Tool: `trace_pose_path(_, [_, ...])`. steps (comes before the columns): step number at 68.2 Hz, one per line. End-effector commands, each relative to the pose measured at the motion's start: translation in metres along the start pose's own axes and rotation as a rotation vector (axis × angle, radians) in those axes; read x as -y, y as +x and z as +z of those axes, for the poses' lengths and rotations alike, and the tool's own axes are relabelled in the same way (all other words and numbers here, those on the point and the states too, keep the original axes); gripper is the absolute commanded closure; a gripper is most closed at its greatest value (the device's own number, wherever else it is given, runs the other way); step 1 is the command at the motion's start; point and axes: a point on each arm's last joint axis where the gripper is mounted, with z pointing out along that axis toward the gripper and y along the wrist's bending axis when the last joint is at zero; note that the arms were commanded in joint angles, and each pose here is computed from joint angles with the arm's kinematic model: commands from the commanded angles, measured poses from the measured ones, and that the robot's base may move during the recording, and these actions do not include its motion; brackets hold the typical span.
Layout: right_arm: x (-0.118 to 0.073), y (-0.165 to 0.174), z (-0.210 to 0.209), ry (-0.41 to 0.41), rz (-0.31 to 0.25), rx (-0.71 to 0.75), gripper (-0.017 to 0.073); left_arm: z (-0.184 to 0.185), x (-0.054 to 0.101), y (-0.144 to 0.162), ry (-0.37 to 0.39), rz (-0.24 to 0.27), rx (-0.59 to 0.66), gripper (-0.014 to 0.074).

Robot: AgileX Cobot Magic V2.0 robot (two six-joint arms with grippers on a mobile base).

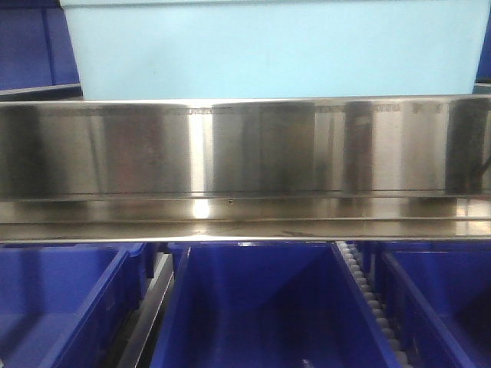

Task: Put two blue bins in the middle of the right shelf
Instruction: 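Lift the light blue bin off the shelf rollers with both grippers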

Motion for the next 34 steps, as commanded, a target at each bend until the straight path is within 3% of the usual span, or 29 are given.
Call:
trace_pose_path(1, [0.003,-0.002,-0.012,0.029,-0.027,0.045,0.0712,-0.01,-0.001,-0.005,-0.002,0.006,0.033,0.0705])
trace_pose_path(34, [0.004,0.014,-0.121,0.004,-0.027,0.399,0.0712,-0.115,0.001,-0.009,0.059,0.005,0.291,0.0705])
